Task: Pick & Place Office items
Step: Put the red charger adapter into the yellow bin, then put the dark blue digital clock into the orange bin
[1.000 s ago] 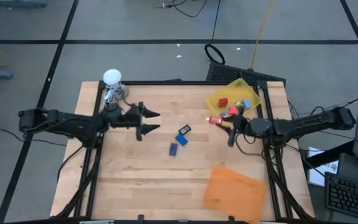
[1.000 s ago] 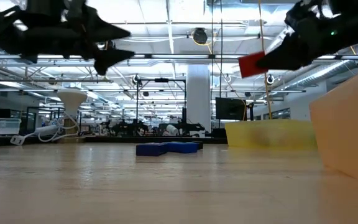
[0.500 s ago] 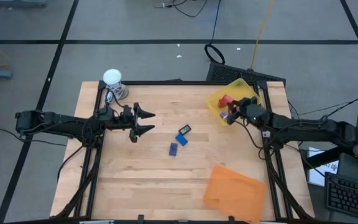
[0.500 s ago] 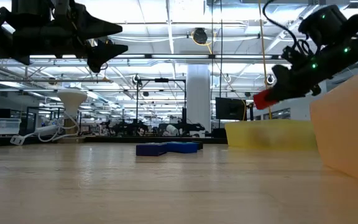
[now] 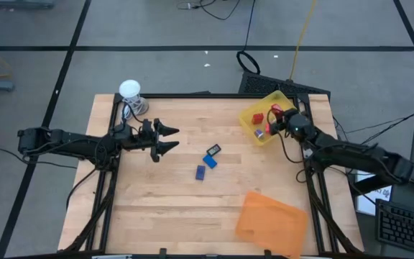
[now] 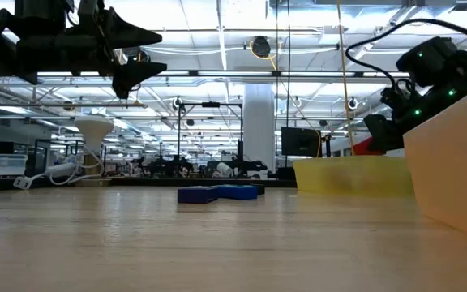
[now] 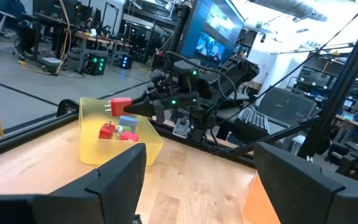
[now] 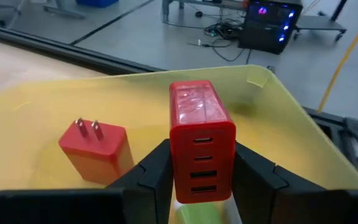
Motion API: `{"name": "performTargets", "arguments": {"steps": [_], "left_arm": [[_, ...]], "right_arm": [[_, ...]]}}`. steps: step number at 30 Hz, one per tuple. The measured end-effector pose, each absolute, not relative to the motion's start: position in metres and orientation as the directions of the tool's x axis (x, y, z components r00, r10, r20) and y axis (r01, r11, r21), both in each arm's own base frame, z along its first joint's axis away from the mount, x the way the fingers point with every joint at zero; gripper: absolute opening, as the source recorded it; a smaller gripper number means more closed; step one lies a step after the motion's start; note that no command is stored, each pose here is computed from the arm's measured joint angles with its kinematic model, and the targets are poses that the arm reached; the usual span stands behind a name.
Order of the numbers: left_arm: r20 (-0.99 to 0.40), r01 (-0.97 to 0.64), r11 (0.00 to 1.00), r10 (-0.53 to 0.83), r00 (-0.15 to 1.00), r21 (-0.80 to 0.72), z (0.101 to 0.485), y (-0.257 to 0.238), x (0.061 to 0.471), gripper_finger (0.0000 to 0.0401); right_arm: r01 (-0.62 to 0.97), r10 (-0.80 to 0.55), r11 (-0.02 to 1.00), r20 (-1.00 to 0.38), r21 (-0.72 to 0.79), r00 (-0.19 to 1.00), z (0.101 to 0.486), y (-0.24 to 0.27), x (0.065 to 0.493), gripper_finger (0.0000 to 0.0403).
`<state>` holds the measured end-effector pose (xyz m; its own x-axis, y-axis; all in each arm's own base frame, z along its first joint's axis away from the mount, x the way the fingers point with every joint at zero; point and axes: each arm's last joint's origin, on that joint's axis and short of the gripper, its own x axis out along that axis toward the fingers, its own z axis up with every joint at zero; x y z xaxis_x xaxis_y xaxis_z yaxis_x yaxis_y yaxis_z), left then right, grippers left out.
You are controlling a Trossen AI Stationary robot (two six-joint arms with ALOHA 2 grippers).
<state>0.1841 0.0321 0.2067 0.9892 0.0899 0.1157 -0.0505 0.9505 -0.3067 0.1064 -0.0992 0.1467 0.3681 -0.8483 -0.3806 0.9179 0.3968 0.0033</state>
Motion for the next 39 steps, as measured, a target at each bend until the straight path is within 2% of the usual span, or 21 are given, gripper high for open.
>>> {"name": "performTargets", "arguments": {"steps": [5, 13, 21, 33, 39], "left_arm": [[0.117, -0.059, 0.954, 0.097, 0.988, -0.293, 0.207, 0.032, 0.184, 0.0301], [0.117, -0.145, 0.942, 0.188, 0.975, -0.303, 0.207, 0.035, 0.184, 0.0286], [0.117, -0.150, 0.936, 0.195, 0.974, -0.318, 0.207, 0.035, 0.184, 0.0279], [0.117, -0.150, 0.936, 0.196, 0.974, -0.319, 0.207, 0.035, 0.184, 0.0302], [0.117, -0.149, 0.936, 0.196, 0.974, -0.319, 0.207, 0.035, 0.184, 0.0297]], "right_arm": [[0.913, -0.836, 0.406, -0.392, 0.028, 0.384, 0.139, -0.102, 0.100, 0.0119], [0.916, -0.834, 0.401, -0.405, 0.023, 0.376, 0.135, -0.101, 0.098, 0.0120], [0.905, -0.822, 0.424, -0.405, 0.036, 0.401, 0.135, -0.101, 0.099, 0.0122], [0.906, -0.823, 0.422, -0.404, 0.036, 0.400, 0.135, -0.101, 0.099, 0.0166], [0.908, -0.823, 0.416, -0.404, 0.052, 0.400, 0.135, -0.101, 0.099, 0.0178]]}}
